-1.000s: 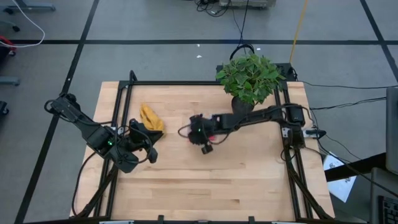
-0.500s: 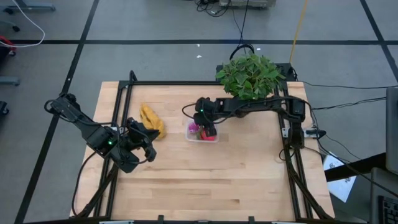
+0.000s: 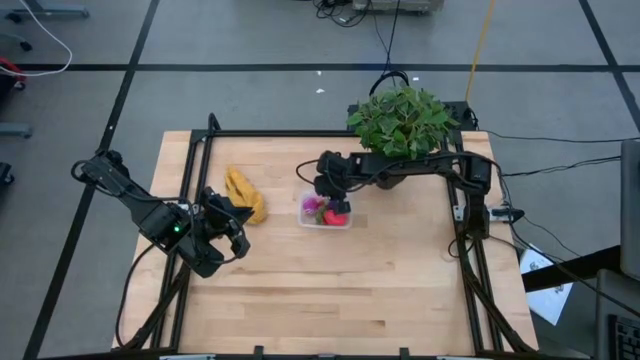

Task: Pick and placing Produce into tupperware
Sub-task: Put the pink peach into the transparent bin, then return to Home Position

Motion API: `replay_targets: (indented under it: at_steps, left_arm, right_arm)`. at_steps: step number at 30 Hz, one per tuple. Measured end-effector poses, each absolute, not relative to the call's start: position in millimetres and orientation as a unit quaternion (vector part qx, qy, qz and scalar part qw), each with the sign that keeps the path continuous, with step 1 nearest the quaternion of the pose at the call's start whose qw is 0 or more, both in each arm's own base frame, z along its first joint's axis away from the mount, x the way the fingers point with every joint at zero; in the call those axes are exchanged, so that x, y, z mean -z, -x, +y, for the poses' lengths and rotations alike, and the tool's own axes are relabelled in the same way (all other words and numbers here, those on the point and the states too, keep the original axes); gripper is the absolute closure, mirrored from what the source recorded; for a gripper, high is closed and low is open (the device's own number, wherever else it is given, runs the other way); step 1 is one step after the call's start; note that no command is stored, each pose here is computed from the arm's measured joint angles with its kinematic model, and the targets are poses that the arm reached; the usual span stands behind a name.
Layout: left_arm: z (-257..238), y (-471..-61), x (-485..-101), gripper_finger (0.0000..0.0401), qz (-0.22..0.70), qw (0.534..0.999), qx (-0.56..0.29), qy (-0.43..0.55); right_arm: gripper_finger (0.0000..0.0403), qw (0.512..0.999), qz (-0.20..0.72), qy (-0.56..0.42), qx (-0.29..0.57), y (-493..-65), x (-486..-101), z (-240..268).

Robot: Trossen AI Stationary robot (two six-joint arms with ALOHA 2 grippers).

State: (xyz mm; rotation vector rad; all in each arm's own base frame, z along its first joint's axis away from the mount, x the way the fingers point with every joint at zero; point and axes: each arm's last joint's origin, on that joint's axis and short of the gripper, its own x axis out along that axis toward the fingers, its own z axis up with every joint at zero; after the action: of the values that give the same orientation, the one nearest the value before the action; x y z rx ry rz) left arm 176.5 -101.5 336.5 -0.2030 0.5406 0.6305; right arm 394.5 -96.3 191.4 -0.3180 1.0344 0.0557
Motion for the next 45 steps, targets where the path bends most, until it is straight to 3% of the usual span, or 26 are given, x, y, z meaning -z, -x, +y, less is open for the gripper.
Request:
replay_targets:
  at_steps: [10,31,45]
  left_arm:
    - [-101,-177,-337,0.0355,0.262,0.910,-0.306,0.099]
    - [-101,-177,-337,0.0355,0.262,0.910,-0.306,0.097]
    - [-101,-177,-337,0.0355,0.258,0.909,-0.309,0.108]
  right_arm:
    - [0.0305,0.847,0.509,0.152,-0.031,-382,-168,-99]
    - [0.0305,0.843,0.506,0.183,-0.004,-385,-170,-99]
    - [0.0305,0.866,0.441,0.233,0.031,-371,-234,-80]
